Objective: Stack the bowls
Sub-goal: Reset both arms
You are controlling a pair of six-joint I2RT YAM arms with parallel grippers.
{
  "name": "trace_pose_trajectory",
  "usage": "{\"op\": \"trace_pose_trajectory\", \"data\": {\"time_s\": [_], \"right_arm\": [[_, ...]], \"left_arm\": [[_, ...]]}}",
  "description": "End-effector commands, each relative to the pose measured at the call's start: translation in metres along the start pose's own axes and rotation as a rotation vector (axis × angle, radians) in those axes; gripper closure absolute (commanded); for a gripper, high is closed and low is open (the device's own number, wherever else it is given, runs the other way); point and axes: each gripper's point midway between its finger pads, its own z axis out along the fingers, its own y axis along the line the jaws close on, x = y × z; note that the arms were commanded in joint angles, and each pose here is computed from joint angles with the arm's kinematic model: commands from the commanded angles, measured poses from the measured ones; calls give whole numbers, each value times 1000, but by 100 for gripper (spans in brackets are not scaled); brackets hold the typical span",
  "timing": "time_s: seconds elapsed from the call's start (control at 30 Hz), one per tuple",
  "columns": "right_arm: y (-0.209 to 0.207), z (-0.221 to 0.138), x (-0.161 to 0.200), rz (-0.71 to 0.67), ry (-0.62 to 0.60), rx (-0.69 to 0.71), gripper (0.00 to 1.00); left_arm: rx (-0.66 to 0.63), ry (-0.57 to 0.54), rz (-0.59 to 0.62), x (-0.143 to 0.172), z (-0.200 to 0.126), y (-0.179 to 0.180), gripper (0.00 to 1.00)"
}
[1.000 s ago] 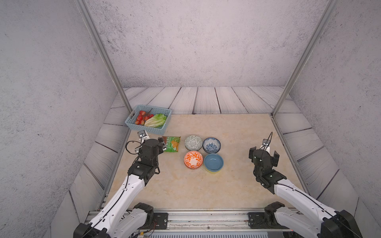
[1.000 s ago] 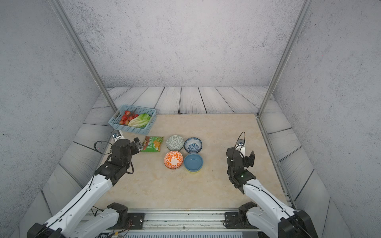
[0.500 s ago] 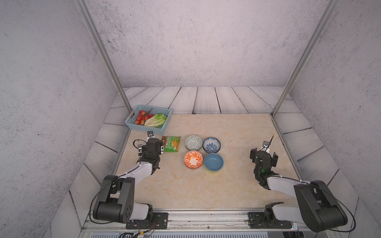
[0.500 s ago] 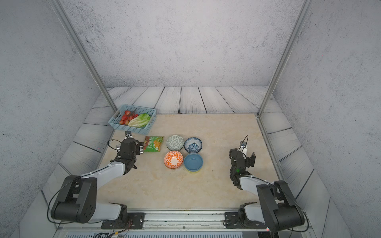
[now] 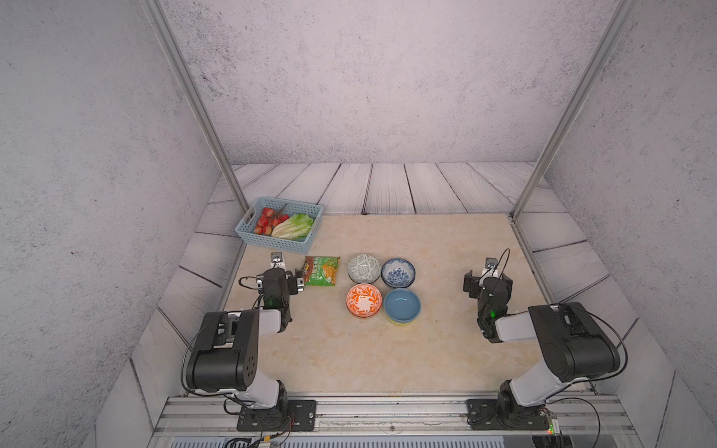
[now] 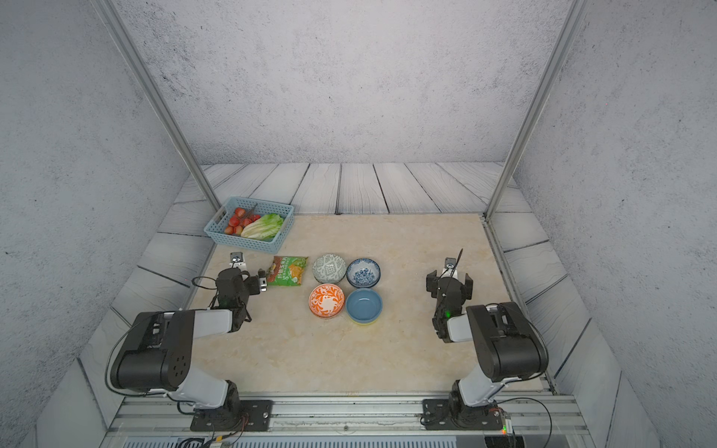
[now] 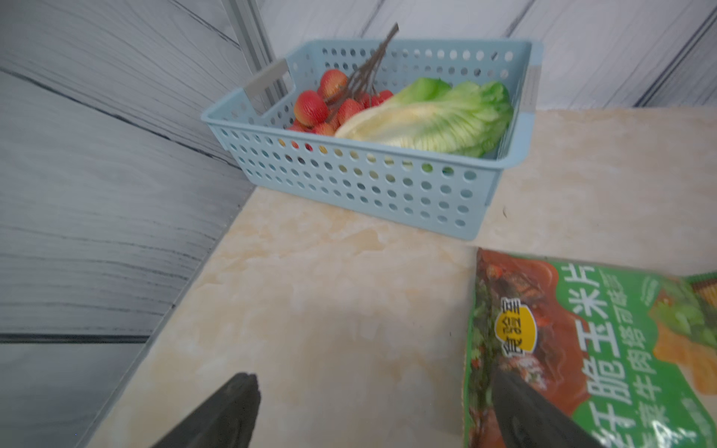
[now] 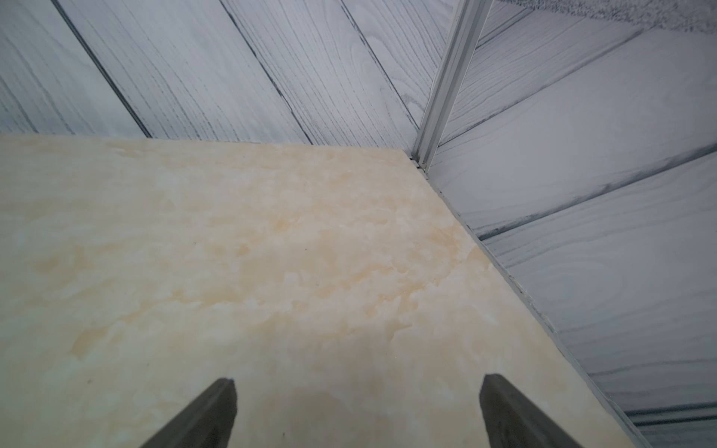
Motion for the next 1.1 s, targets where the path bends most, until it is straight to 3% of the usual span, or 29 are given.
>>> {"op": "trace_pose_trajectory", "data": {"time_s": [0.0,1.07], "right_arm": [[5,1,1,9,14,-44,1],[3,2,1,17,21,-44,1]], "left_arm": [[79,-68,-3,-13,-1,-13,0],[64,-32,3,-9,-2,-13,0]]}}
